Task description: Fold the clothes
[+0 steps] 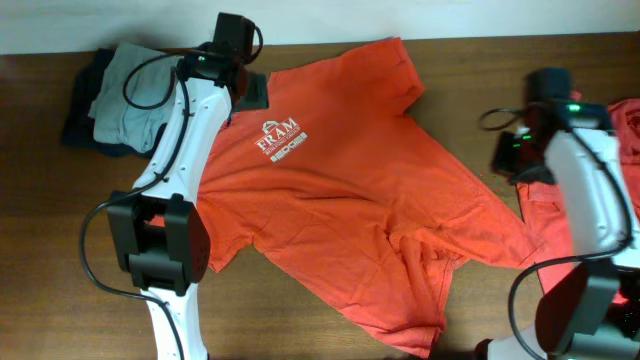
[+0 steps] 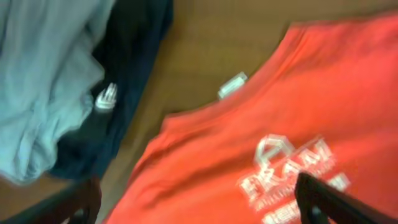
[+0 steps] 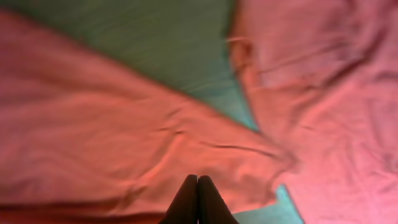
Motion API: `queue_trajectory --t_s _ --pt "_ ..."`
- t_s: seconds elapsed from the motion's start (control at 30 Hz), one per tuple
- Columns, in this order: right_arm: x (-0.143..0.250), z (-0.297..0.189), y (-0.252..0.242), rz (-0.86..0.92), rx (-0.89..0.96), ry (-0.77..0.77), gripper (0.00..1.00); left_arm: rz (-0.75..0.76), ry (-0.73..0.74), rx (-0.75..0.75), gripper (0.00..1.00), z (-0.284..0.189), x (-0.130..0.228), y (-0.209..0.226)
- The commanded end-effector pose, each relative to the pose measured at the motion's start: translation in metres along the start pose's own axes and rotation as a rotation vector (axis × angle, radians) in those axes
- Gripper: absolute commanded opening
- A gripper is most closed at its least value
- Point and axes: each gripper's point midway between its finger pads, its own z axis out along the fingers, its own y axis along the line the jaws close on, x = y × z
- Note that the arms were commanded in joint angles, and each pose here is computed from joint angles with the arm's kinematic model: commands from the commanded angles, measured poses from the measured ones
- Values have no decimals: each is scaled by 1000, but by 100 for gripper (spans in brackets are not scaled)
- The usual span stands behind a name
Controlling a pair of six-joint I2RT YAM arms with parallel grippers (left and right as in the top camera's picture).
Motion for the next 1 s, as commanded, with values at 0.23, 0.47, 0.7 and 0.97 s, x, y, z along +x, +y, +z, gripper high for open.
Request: queue_trajectory --t_s 0.23,0.47,0.7,0.97 --pt "-9 0 -74 247 -31 8 99 109 -167 480 8 -26 -37 -101" --pt "-9 1 -86 276 -24 9 99 151 -255 466 1 -21 -44 -138" --pt "-9 1 -86 276 -24 9 99 204 -318 482 1 26 -43 -173" --pt "-9 1 -86 276 -24 9 99 241 -263 473 0 81 -16 -184"
